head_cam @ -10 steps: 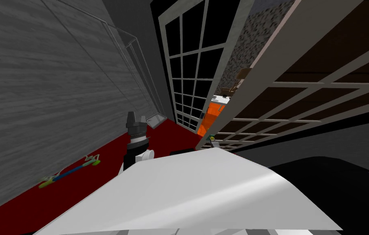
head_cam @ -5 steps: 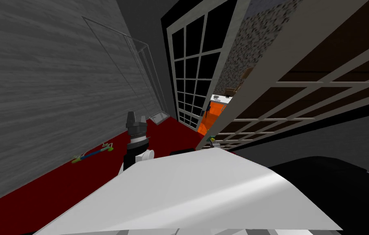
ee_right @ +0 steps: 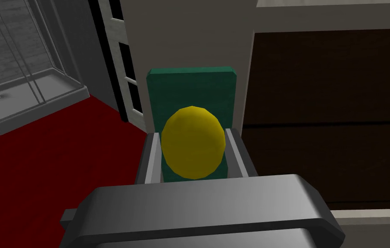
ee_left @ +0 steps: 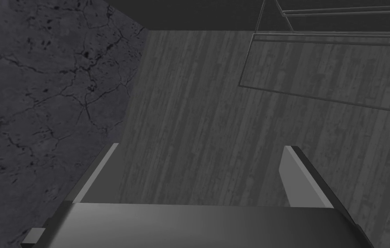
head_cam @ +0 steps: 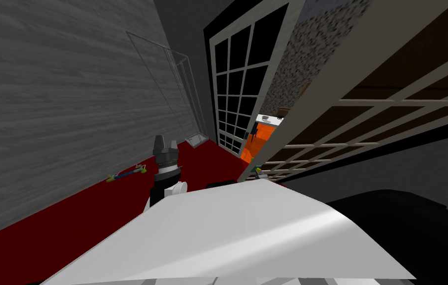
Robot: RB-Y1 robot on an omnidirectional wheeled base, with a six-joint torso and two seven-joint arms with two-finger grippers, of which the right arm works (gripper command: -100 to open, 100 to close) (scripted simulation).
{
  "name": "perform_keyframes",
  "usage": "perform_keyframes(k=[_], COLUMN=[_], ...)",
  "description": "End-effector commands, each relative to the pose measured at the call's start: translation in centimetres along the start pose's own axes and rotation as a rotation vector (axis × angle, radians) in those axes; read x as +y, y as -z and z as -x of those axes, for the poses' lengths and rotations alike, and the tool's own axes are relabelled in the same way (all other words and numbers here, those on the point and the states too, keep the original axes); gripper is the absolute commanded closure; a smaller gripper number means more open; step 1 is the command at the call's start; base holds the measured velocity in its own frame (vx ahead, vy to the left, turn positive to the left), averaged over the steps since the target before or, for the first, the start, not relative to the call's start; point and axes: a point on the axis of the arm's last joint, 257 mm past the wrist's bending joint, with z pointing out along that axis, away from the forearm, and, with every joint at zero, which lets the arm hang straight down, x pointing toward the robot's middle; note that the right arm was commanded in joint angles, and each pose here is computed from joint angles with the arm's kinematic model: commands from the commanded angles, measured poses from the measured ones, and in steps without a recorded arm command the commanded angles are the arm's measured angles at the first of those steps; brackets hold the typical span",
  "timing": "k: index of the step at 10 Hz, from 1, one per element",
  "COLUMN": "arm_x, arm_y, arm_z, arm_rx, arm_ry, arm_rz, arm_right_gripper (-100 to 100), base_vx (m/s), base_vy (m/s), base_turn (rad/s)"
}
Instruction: Pull the door open
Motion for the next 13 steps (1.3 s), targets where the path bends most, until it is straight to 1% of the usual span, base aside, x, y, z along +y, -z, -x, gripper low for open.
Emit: perform_keyframes(k=[1, 3, 4, 5, 6, 7, 9, 13], arm_x=[0.0, 0.1, 0.1, 0.1, 0.1, 0.0, 0.0, 0.0], arm_y=[0.3, 0.58, 0.75, 0.84, 0.75, 2.15, 3.3, 6.16], arm_z=[-0.2, -0.3, -0.4, -0.5, -0.1, 0.1, 0.2, 0.1], arm_rx=[0.007, 0.011, 0.014, 0.015, 0.004, 0.0, 0.002, 0.008], arm_ry=[0.0, 0.001, 0.001, 0.001, 0.002, 0.001, 0.002, 0.003], arm_rz=[-0.016, -0.033, -0.044, -0.049, -0.045, -0.049, -0.053, -0.065], arm_right_gripper=[100, 100, 100, 100, 100, 100, 100, 100], base_vx=[-0.237, -0.222, -0.232, -0.203, -0.082, -0.092, -0.127, -0.098], base_vy=[-0.037, -0.051, 0.012, -0.002, -0.011, -0.03, -0.043, -0.033], base_turn=[0.114, 0.119, 0.119, 0.072, 0.006, 0.133, 0.139, 0.12])
